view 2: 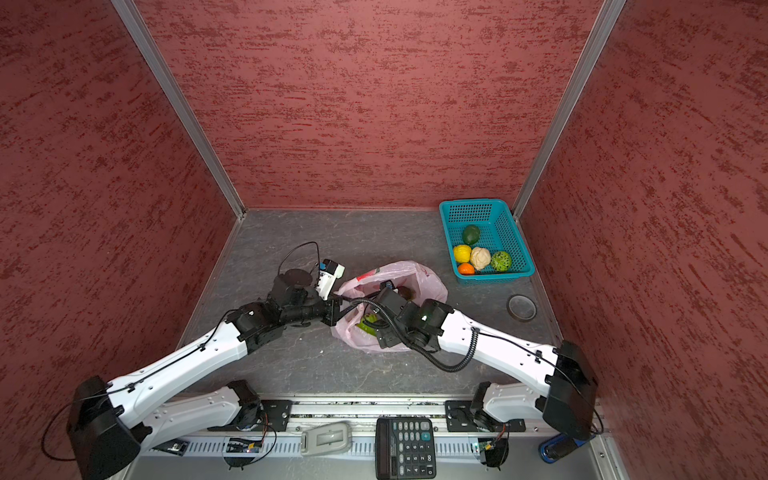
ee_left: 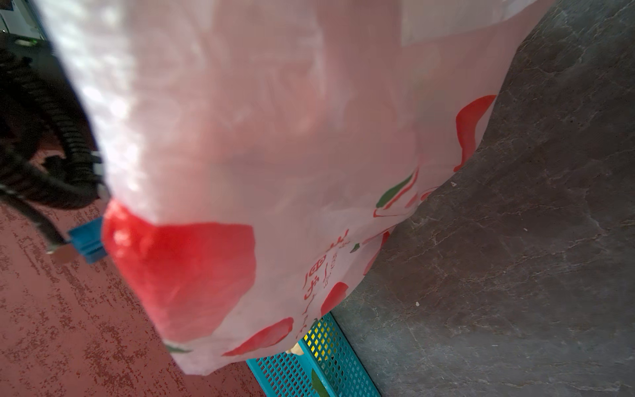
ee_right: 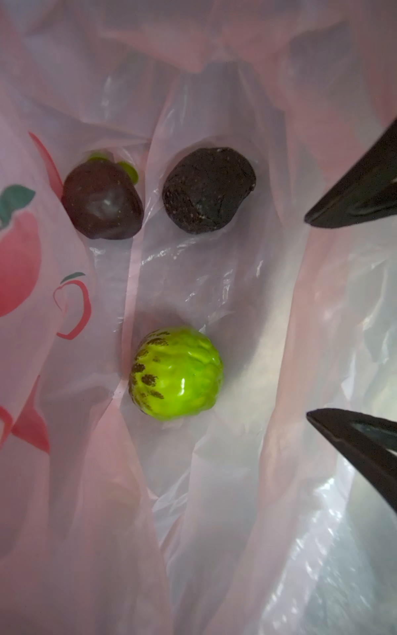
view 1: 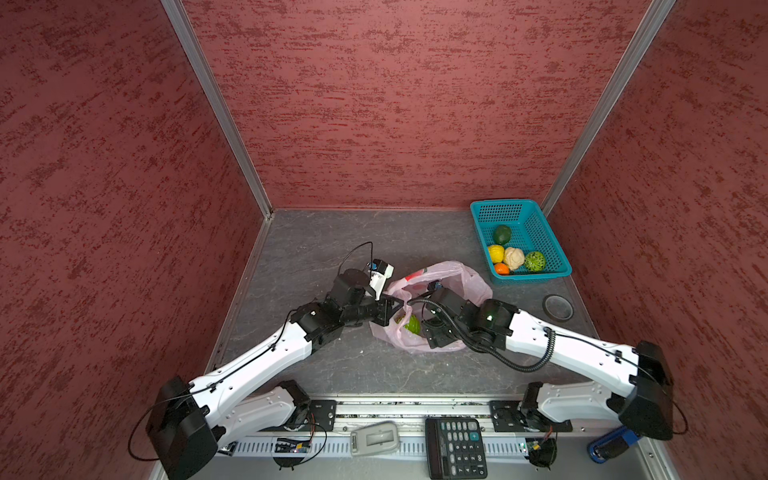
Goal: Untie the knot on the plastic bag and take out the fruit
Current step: 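Lower the right gripper into the bag onto the dark avocado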
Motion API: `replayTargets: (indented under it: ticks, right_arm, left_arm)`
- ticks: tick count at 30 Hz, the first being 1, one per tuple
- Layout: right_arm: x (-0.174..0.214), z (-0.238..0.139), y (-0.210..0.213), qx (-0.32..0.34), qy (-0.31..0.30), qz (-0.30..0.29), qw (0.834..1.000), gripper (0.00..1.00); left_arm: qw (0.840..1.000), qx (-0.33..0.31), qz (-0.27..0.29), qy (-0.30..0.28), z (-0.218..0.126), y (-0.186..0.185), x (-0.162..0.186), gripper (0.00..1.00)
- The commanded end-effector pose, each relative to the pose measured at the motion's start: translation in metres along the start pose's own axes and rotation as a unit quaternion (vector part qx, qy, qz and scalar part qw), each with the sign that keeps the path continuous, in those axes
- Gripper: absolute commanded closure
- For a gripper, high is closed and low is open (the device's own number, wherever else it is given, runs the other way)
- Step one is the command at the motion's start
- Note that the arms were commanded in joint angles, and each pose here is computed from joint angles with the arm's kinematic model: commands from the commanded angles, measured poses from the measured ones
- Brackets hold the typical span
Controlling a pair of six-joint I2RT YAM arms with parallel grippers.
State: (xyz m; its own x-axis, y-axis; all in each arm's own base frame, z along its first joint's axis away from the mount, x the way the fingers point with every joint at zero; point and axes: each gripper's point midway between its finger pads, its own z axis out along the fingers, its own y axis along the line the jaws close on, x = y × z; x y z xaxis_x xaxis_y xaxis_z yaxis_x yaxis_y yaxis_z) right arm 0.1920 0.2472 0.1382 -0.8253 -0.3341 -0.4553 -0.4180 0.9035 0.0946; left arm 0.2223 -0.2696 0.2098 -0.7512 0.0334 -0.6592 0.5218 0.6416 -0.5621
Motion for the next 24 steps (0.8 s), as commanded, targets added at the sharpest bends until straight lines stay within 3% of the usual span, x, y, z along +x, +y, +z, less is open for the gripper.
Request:
replayTargets:
  ticks: [1, 6, 13, 18, 24]
  right_arm:
    - [-0.018, 0.006, 0.013, -0.014, -0.008, 0.000, 1.000, 0.17]
    - [-0.015, 0.030, 0.002, -0.017, 0.031, 0.051, 0.998, 0.17]
    - [-0.036, 0.060, -0.023, -0.011, 0.006, 0.159, 0.987, 0.17]
    - [-0.036, 0.068, -0.065, 0.064, -0.003, 0.231, 0.971, 0.15]
    - [-0.025, 0.056, -0.102, 0.127, -0.007, 0.247, 0.961, 0.14]
  left_arm:
    - [0.999, 0.034, 0.017, -0.024, -0.008, -0.020, -0.014, 1.00]
    - [0.999, 0.040, 0.024, -0.021, -0.009, -0.023, -0.010, 1.00]
    - [0.999, 0.047, 0.022, -0.012, -0.004, -0.026, -0.002, 1.00]
    - [0.998, 0.060, 0.023, 0.011, 0.005, -0.032, 0.011, 1.00]
    - [0.997, 0.065, 0.029, 0.037, 0.018, -0.037, 0.028, 1.00]
